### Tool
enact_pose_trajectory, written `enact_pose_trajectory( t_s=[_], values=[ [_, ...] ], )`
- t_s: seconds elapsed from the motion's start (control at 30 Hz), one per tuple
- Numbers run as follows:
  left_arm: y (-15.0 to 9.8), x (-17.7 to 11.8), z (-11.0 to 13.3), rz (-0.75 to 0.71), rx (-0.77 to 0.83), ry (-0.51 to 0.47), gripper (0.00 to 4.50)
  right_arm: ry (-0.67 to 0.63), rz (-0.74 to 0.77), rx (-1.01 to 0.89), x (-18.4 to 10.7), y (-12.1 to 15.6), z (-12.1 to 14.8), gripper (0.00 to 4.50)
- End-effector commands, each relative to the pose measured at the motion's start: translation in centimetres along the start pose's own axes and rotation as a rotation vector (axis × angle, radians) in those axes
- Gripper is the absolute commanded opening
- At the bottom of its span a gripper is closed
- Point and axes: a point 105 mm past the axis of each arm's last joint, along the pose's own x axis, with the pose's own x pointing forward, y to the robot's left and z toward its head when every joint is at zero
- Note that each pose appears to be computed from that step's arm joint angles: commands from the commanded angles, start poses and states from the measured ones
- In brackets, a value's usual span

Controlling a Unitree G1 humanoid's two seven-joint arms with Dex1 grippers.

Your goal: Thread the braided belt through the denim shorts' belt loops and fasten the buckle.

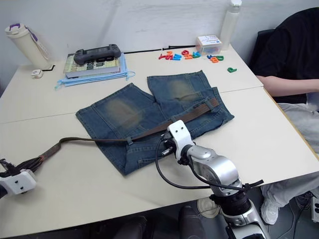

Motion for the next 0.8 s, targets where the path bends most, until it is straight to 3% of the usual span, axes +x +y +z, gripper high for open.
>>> enact_pose_trajectory(
  t_s=[0.03,0.1,0.3,0.43,0.47,0.53,0.6,0.7,0.77,0.8],
  values=[
    [-0.5,-0.5,-0.7,-0.01,-0.003,0.029,0.0,0.065,-0.015,0.011,0.3,-0.4,-1.5,0.08],
    [-0.5,-0.4,-0.5,0.003,-0.02,0.013,0.0,0.066,-0.014,0.005,0.3,-0.4,-1.4,0.08],
    [0.2,0.4,0.5,0.058,-0.099,-0.035,2.49,0.058,-0.006,-0.007,0.2,-0.4,-1.0,0.0],
    [2.1,1.0,3.1,0.155,-0.193,-0.16,4.12,0.008,-0.004,-0.011,-0.2,-0.7,0.3,0.0],
    [2.7,1.3,4.3,0.171,-0.22,-0.208,4.49,-0.003,0.002,-0.014,-0.5,-0.7,0.6,0.65],
    [3.3,1.5,6.3,0.168,-0.268,-0.282,4.5,-0.02,0.014,-0.01,-0.8,-0.7,1.0,1.27],
    [3.7,1.7,9.0,0.144,-0.314,-0.368,4.5,-0.044,0.026,0.01,-1.4,-0.8,1.8,2.21],
    [1.9,1.5,14.9,-0.048,-0.42,-0.538,4.5,-0.092,0.049,0.001,-3.0,-1.2,3.4,3.72],
    [0.2,1.0,18.0,-0.192,-0.478,-0.61,4.5,-0.118,0.051,-0.009,-4.1,-1.7,4.3,4.48],
    [-0.5,0.8,19.4,-0.252,-0.492,-0.639,4.5,-0.127,0.049,-0.029,-4.7,-2.1,4.7,4.48]
  ],
)
